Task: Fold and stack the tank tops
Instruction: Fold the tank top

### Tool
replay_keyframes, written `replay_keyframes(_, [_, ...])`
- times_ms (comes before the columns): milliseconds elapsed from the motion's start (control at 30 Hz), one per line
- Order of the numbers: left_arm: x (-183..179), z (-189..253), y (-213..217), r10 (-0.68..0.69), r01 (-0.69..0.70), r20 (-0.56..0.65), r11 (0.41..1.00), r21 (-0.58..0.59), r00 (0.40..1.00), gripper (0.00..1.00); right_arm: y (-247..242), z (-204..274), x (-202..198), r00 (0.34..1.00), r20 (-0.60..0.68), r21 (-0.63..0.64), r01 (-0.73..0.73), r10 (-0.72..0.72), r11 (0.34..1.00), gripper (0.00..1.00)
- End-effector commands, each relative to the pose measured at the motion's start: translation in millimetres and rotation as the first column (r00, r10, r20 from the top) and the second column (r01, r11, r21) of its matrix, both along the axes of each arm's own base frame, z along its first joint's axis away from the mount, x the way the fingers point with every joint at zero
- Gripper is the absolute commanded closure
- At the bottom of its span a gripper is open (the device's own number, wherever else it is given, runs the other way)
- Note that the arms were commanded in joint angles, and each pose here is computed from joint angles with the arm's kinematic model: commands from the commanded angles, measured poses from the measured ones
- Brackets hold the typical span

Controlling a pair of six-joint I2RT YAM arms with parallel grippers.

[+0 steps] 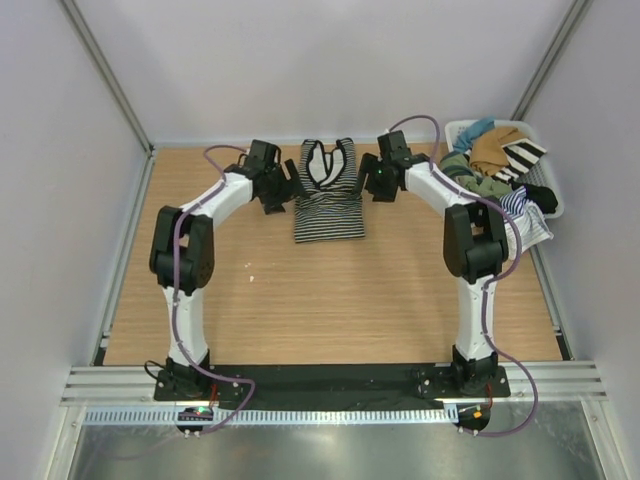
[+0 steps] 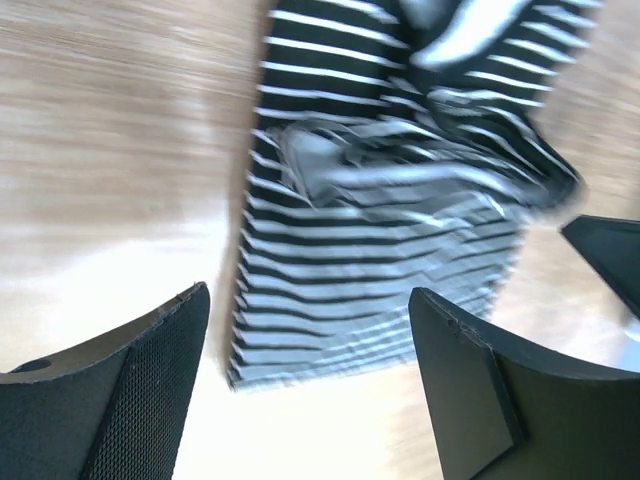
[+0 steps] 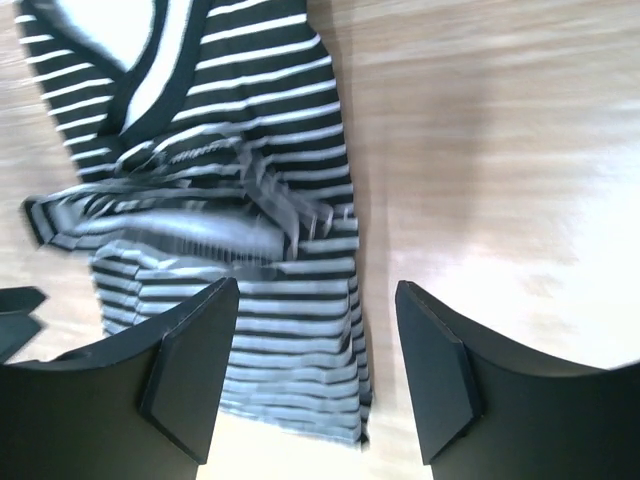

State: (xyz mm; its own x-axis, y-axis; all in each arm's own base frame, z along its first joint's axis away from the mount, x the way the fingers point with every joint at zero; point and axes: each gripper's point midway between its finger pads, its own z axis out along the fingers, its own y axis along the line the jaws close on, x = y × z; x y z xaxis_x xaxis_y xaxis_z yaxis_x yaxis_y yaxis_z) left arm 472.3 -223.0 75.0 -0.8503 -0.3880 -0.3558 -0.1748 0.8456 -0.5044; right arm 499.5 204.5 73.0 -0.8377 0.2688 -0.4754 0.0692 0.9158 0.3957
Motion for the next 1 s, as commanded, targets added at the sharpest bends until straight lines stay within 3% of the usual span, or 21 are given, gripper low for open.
replay_keyframes(0, [6,76,-7,-0.012,0.03,0.189,0.995,-0.095,0.982,0.18,-7,72,6,0.984,0.179,0.022,0.015,-0.018,1.0,0.29])
replay_keyframes(100, [-13,77,-7,-0.031,0.052,0.185,0.992,-0.111,0.982,0.19,-12,78,-7,0.983,0.184,0.009,0.002,-0.003,1.0,0.19])
replay_keyframes(233, [-38,66,-9,-0.058,0.076,0.155,0.99,-0.118,0.986,0.22,-5,72,-31,0.984,0.17,0.053,-0.068,0.058,0.996,0.24])
replay_keyframes(433, [-57,51,-23,-0.104,0.129,0.143,0.976,-0.176,0.984,0.35,19,49,-59,0.974,0.147,0.19,-0.196,0.17,0.962,0.57])
replay_keyframes(567, [-63,55,-54,-0.176,0.208,0.145,0.947,-0.245,0.974,0.42,49,53,-72,0.953,0.156,0.357,-0.3,0.26,0.885,0.75])
replay_keyframes(800, [-68,7,-69,-0.201,0.208,0.054,0.942,-0.262,0.978,0.45,55,9,-83,0.956,0.062,0.432,-0.285,0.287,0.855,0.83])
replay_keyframes(967, [-62,-42,-48,-0.151,0.14,-0.039,0.969,-0.206,0.988,0.48,28,-37,-76,0.979,-0.046,0.462,-0.156,0.199,0.873,0.9])
